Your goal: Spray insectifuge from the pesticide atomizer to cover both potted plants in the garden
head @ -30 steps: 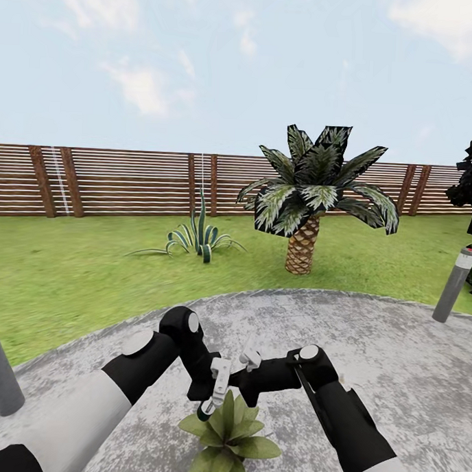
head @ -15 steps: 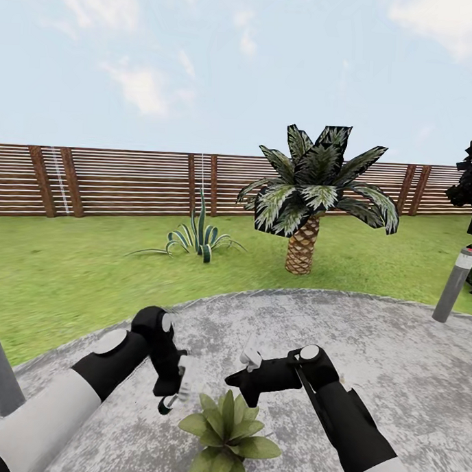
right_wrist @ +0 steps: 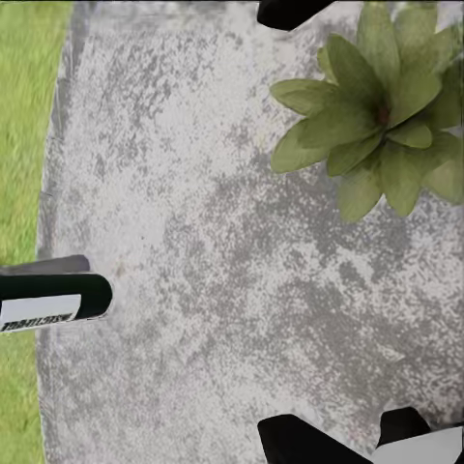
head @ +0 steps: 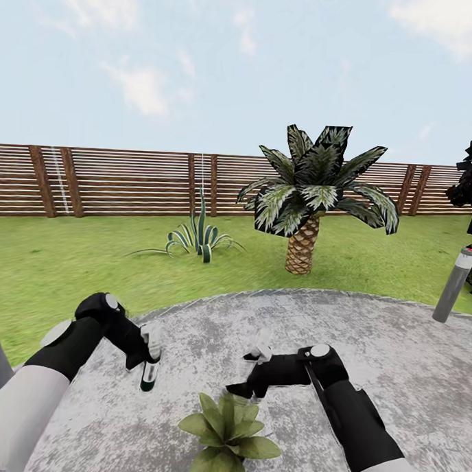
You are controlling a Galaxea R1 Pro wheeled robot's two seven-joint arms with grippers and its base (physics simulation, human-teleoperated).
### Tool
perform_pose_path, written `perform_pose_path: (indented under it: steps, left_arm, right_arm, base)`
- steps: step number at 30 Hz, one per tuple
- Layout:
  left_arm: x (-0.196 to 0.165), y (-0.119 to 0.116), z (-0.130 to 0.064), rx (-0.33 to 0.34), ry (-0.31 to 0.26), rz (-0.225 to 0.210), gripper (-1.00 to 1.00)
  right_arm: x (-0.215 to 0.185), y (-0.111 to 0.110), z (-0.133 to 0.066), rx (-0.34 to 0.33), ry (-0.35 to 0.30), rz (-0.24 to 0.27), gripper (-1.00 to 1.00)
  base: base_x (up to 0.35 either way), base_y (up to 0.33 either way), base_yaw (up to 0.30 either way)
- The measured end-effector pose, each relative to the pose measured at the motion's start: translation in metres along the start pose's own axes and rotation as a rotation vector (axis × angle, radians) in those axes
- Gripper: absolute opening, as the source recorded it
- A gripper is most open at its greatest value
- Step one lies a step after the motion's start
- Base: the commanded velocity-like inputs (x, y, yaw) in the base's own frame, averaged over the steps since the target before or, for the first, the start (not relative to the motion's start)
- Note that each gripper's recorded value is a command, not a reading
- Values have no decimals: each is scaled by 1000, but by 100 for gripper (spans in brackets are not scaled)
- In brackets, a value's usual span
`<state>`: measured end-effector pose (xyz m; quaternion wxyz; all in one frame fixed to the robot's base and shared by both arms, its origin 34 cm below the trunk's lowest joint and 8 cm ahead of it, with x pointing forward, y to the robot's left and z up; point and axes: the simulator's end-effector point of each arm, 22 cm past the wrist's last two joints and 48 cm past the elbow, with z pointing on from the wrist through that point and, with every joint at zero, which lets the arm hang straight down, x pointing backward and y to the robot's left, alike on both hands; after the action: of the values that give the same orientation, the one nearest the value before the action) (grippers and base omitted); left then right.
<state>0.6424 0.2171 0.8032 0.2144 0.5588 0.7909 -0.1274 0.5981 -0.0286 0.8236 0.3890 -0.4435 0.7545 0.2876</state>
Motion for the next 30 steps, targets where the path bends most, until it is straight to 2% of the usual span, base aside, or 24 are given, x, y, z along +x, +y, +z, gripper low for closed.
perform_pose_path:
  steps: [3, 6, 8, 10, 12, 14, 15, 16, 17, 18, 19, 20, 22, 23, 26, 27, 30]
  left_arm:
    - [2, 33, -16, -107, -105, -114, -100]
    - [14, 62, -31, -201, -195, -237, -100]
    - [17, 73, -40, -234, -256, -303, -100]
    - [20, 79, -46, -252, -298, -347, -100]
    - [26, 86, -54, -276, -344, -400, -100]
    - [31, 93, -59, -300, -375, -449, -100]
    - [32, 94, -60, -305, -380, -464, -100]
    - [35, 97, -61, -316, -386, -497, -100]
    - [41, 102, -61, -334, -385, -553, -100]
    - [45, 104, -61, -346, -380, -592, -100]
    - [47, 105, -60, -351, -376, -612, -100]
    - [54, 107, -56, -361, -361, -663, -100]
    - [59, 108, -50, -366, -345, -704, -100]
    - [64, 109, -45, -377, -329, -731, -100]
    - [76, 115, -36, -418, -294, -769, -100]
    - [84, 117, -30, -441, -267, -789, -100]
    - [101, 121, -23, -483, -234, -833, -100]
  right_arm:
    - [4, -37, -25, 91, -54, 88, 100]
    - [14, -82, -63, 202, -133, 204, 100]
    - [26, -111, -95, 285, -192, 289, 100]
    - [39, -131, -119, 351, -224, 346, 100]
    - [70, -157, -152, 459, -223, 418, 100]
    - [108, -175, -182, 565, -189, 488, 100]
    - [118, -178, -190, 589, -182, 506, 100]
    - [135, -184, -203, 633, -169, 538, 100]
    - [159, -189, -222, 693, -158, 575, 100]
    - [172, -192, -234, 730, -157, 590, 100]
    - [178, -193, -240, 748, -158, 594, 100]
    - [191, -197, -252, 798, -156, 592, 100]
    - [204, -201, -261, 847, -152, 591, 100]
    - [219, -205, -262, 884, -136, 607, 100]
    - [258, -209, -250, 946, -79, 680, 100]
    - [288, -210, -241, 999, -19, 735, 100]
    - [330, -206, -231, 1085, 82, 806, 100]
  base:
    - [0, 0, 0]
    - [0, 0, 0]
    - [0, 0, 0]
    - [0, 0, 0]
    - [0, 0, 0]
    - [0, 0, 0]
    - [0, 0, 0]
    - [0, 0, 0]
    - [0, 0, 0]
    - [0, 0, 0]
    - [0, 0, 0]
    - [0, 0, 0]
    - [0, 0, 0]
    - [0, 0, 0]
    - [0, 0, 0]
    - [0, 0, 0]
    - [0, 0, 0]
